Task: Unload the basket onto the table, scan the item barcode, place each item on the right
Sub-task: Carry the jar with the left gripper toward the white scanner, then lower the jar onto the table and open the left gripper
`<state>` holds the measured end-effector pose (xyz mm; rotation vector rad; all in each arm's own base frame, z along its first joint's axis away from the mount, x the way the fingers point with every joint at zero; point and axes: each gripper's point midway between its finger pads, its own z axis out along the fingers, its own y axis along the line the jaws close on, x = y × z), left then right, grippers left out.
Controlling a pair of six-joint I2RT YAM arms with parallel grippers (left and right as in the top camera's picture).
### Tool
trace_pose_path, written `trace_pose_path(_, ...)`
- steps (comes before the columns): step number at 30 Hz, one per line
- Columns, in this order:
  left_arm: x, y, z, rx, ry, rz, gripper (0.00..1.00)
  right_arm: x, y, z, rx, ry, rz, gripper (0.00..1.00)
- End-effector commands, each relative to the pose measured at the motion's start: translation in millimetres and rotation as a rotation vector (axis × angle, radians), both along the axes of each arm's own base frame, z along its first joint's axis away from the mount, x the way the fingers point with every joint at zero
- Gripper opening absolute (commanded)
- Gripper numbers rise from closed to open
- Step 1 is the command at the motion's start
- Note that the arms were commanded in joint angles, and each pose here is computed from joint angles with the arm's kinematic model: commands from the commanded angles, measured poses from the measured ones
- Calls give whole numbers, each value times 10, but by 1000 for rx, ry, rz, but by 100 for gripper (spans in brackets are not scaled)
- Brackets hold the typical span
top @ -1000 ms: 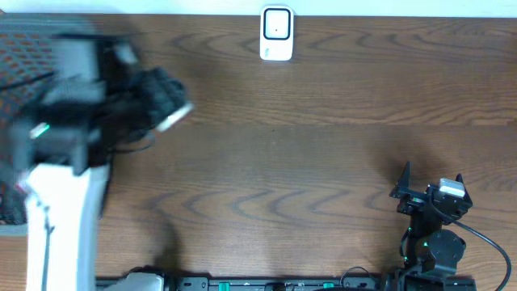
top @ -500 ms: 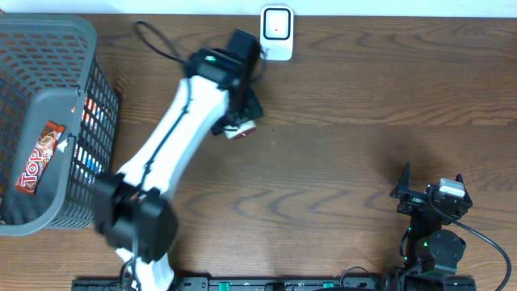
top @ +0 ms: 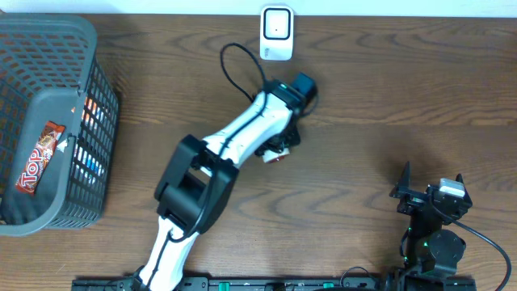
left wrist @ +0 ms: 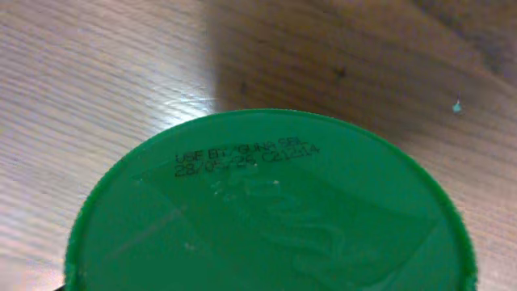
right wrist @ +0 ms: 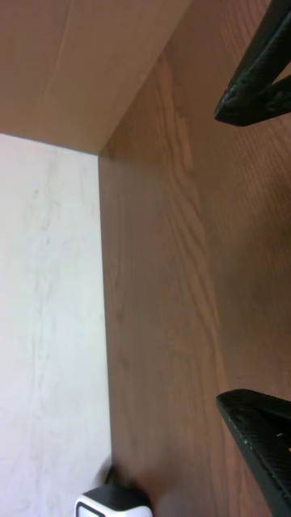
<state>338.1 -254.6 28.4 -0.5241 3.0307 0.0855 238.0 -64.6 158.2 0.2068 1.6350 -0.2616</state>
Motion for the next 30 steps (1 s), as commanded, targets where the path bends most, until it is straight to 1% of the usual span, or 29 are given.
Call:
trace_pose_path(1,121,80,29,110,-142,71,56,2,11,-9,-11,5,5,99)
trace_pose_path(6,261,210,143,335,-419,69,56,2,13,-9,-11,5,6,99)
trace_pose_path(11,376,204,290,469,-662,26,57,9,38,-9,-11,5,16,99)
trace_pose_path(13,398,209,263,480,-715,32,57,11,45,-10,-11,6,19,99)
trace_pose_path(17,386,246,109,454,-751,75,60,12,53,-9,-11,5,22,99)
trace_pose_path(23,508,337,261,507,-915,130,61,12,53,-9,-11,5,22,99)
trace_pose_path(27,540,313,290,495,-941,146,60,12,53,-9,-11,5,22,99)
trace_pose_path(30,523,299,232,480,-931,145,63,12,53,-10,-11,6,22,99)
